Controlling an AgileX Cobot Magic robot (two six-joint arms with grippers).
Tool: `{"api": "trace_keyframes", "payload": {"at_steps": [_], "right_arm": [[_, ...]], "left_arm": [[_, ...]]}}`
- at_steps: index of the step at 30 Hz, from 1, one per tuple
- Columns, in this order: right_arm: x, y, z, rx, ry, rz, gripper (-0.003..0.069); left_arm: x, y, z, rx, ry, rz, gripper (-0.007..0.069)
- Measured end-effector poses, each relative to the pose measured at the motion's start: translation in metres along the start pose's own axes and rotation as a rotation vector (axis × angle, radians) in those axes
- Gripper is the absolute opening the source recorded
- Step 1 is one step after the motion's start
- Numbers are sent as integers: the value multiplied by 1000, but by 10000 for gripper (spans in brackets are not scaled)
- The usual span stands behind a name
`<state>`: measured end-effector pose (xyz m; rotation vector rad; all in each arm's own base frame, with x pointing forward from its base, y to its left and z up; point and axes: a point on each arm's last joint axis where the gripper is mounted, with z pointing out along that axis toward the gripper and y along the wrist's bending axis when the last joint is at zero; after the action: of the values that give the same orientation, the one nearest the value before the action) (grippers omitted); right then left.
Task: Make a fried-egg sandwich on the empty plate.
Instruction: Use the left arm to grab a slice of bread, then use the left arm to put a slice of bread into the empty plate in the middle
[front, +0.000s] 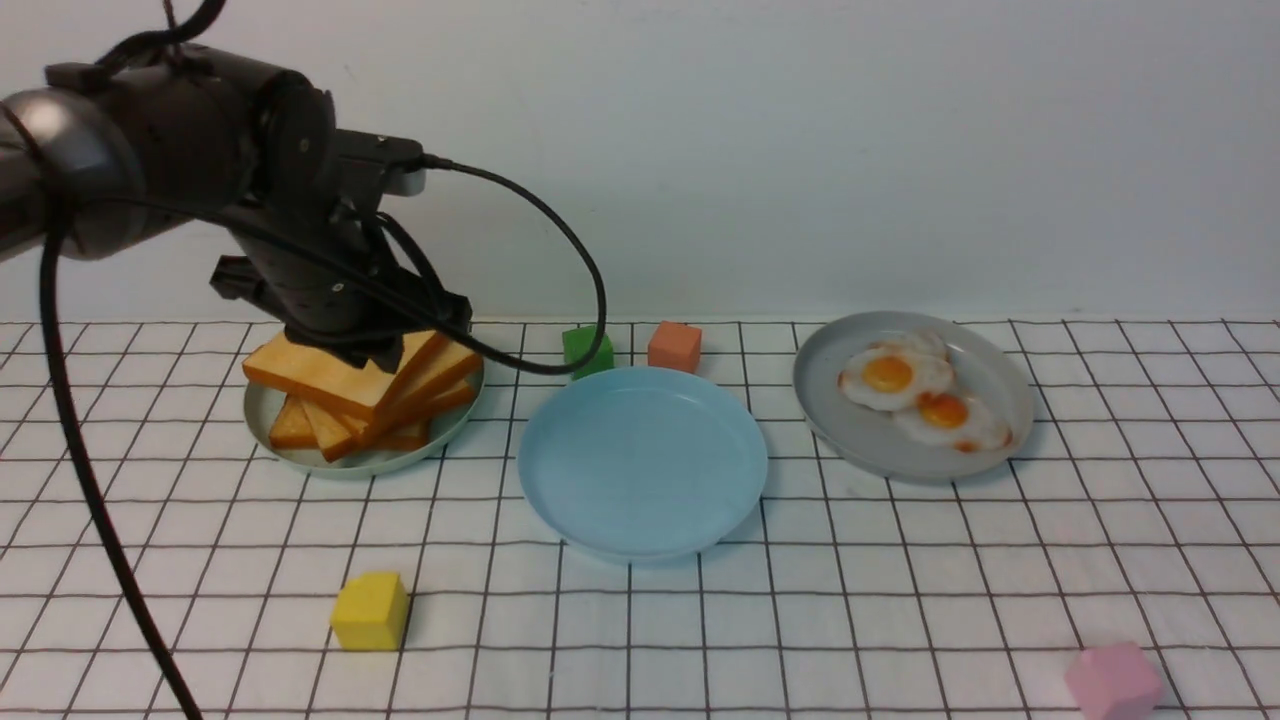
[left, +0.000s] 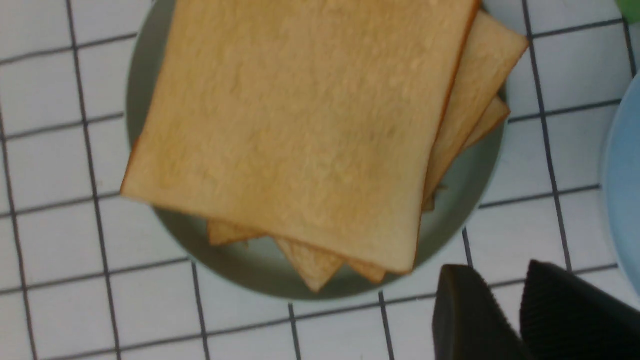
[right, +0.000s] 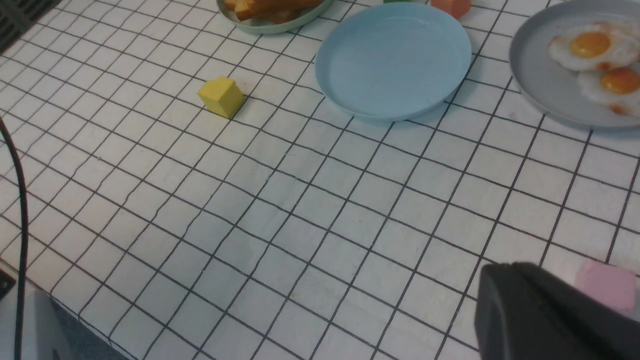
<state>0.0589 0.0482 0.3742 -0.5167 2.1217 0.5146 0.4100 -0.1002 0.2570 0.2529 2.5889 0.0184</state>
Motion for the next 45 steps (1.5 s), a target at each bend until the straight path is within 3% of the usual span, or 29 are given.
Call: {"api": "trace_keyframes", "payload": {"at_steps": [5,9,15,17,22,27,31,32,34,37,45], "right_arm": [[0,0,1,-5,5,-1,6],[0,2,1,-28,5,12,8],[0,4,1,-53,2,26,10],[0,5,1,-55,1,28,10],[-1,7,1,-75,-1,39,14],[-1,7,1,-84,-1,43,14],[0,8,-1,-85,-4,39,14],[0,8,-1,-85,-5,38,14],[2,9,-5,-82,-18,30,16],[3,9,-8,-71,-31,18,17],[4,8,-8,-56,-23,8,17]], "left_arm": [[-4,0,27,-28,-61,68,378],[-4,2,52,-78,-83,105,403],[0,4,75,-128,-72,44,402],[1,3,77,-132,-68,20,380],[1,2,78,-132,-49,27,233],[-3,2,69,-120,-47,51,219],[-14,-1,24,-92,-84,38,51],[-15,-1,21,-92,-89,39,46],[-19,-14,-5,-65,-130,83,28],[-19,-56,-32,28,-172,184,28],[2,-137,-8,166,-145,321,28]]}}
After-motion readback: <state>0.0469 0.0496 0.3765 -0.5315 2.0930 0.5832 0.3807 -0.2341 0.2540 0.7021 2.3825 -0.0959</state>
